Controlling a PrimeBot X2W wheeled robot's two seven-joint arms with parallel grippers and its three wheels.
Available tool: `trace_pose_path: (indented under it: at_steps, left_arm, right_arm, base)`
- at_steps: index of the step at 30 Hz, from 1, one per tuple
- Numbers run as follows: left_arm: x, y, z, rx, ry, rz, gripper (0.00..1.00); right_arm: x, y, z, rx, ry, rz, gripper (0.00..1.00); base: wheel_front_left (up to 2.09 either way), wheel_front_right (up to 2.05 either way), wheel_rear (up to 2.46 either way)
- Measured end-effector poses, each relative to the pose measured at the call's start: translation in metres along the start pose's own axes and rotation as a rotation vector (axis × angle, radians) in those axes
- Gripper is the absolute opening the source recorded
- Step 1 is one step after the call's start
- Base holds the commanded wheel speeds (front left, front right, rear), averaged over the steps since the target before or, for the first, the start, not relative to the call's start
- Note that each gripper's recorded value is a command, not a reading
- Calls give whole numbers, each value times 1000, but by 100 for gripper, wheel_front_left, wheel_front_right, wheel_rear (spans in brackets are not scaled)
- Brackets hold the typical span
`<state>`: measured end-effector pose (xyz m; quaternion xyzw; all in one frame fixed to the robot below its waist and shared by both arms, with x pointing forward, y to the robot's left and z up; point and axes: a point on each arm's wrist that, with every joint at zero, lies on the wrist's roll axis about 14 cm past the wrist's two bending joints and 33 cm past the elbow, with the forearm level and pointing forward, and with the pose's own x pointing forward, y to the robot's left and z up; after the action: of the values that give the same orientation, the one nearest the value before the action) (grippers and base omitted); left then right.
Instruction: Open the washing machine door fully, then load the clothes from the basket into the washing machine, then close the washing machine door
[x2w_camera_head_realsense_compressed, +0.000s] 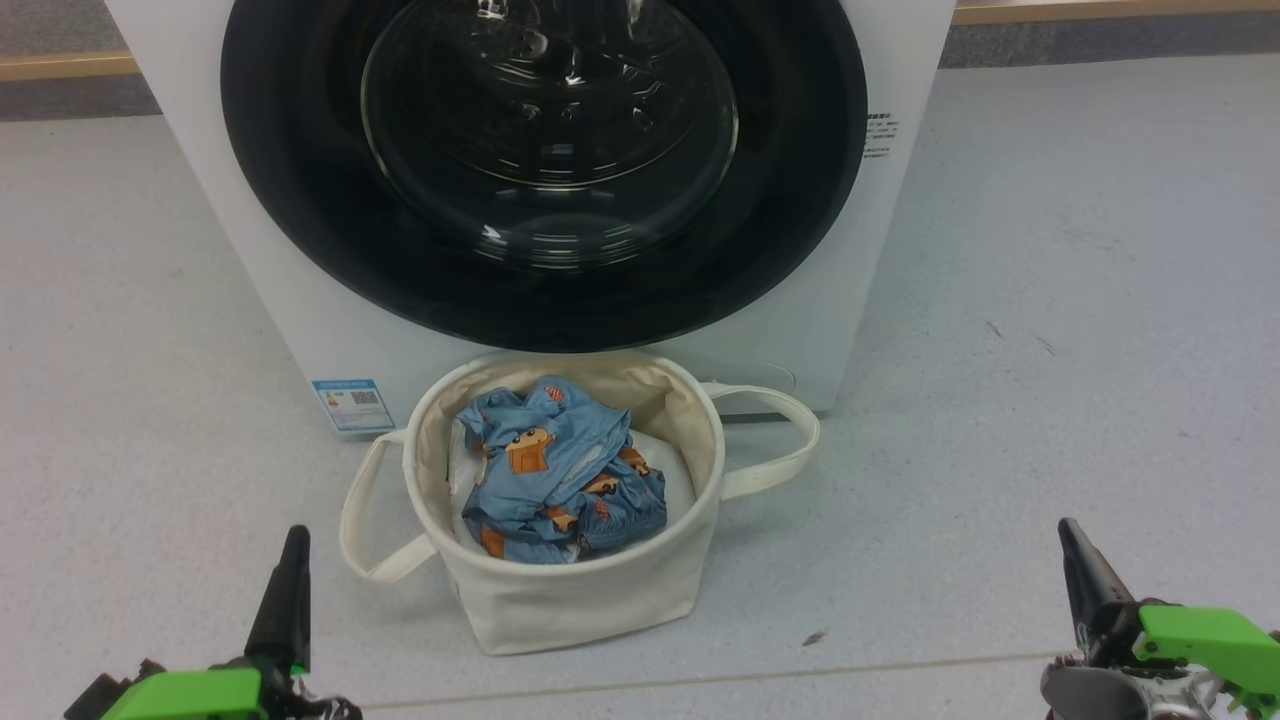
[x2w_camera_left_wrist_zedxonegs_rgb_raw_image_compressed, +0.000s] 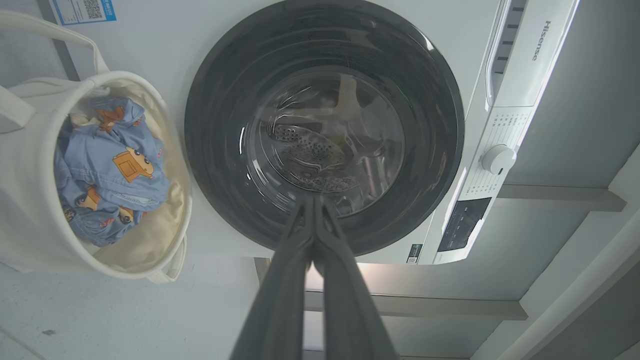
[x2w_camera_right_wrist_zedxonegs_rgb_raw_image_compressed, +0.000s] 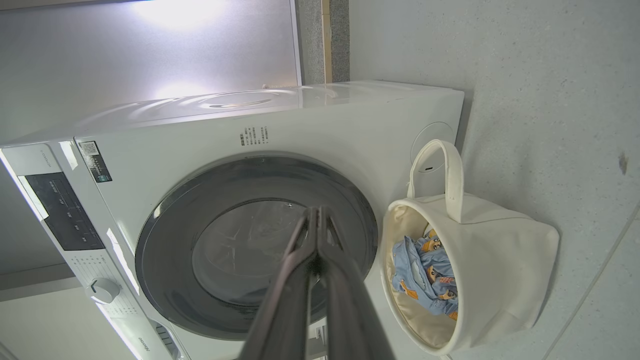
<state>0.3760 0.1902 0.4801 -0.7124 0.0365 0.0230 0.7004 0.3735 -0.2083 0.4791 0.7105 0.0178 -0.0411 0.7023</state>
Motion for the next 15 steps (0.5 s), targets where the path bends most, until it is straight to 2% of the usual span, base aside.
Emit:
trace_pose_path:
  at_steps: [15]
  left_arm:
    - [0, 0, 0, 0, 0, 0, 0]
  right_arm:
    - [0, 0, 0, 0, 0, 0, 0]
  base:
    - [0, 0, 0]
